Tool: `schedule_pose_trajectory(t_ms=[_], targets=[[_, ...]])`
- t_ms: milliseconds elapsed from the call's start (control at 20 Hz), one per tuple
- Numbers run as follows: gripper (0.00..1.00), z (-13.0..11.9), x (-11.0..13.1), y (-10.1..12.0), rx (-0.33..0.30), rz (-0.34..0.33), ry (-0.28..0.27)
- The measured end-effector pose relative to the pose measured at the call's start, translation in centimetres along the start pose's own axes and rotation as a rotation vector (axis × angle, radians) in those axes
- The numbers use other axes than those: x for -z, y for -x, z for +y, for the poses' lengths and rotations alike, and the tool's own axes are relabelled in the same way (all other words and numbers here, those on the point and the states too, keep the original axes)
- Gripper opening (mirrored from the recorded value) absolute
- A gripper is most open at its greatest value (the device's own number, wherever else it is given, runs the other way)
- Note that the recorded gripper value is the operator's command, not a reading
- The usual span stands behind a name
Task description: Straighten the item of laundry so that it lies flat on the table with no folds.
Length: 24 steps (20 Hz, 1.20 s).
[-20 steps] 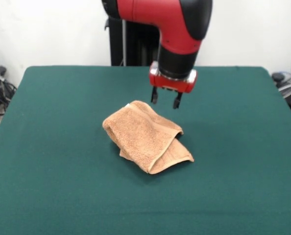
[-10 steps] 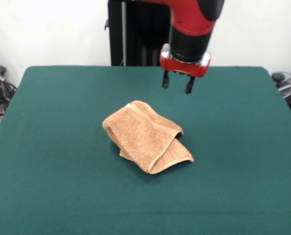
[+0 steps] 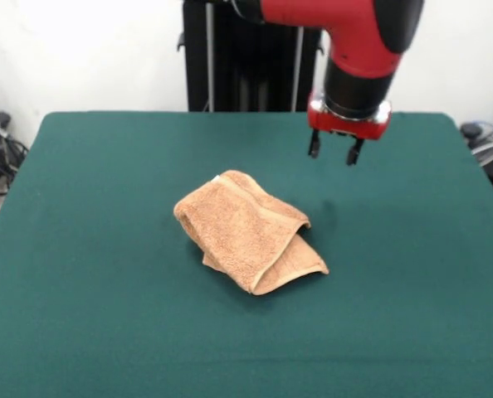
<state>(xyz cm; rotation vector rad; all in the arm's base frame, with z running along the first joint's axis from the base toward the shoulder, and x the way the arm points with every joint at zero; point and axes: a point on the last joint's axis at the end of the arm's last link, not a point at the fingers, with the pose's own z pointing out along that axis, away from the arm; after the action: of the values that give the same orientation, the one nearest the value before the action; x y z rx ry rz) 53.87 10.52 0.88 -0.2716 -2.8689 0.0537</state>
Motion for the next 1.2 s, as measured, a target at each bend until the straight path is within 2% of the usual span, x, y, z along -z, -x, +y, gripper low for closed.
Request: schedule_pose_trajectory(t_ms=[200, 500, 600, 1200], targets=[[1.0, 1.0, -1.9, -0.3, 0.014, 0.013, -0.005], [1.0, 2.7, -6.2, -0.2, 0.047, -0.029, -0.016], [1.0, 2.8, -6.9, -0.1, 0.051, -0.038, -0.017], [1.0, 2.9, -6.9, 0.3, 0.053, -0.021, -0.026]])
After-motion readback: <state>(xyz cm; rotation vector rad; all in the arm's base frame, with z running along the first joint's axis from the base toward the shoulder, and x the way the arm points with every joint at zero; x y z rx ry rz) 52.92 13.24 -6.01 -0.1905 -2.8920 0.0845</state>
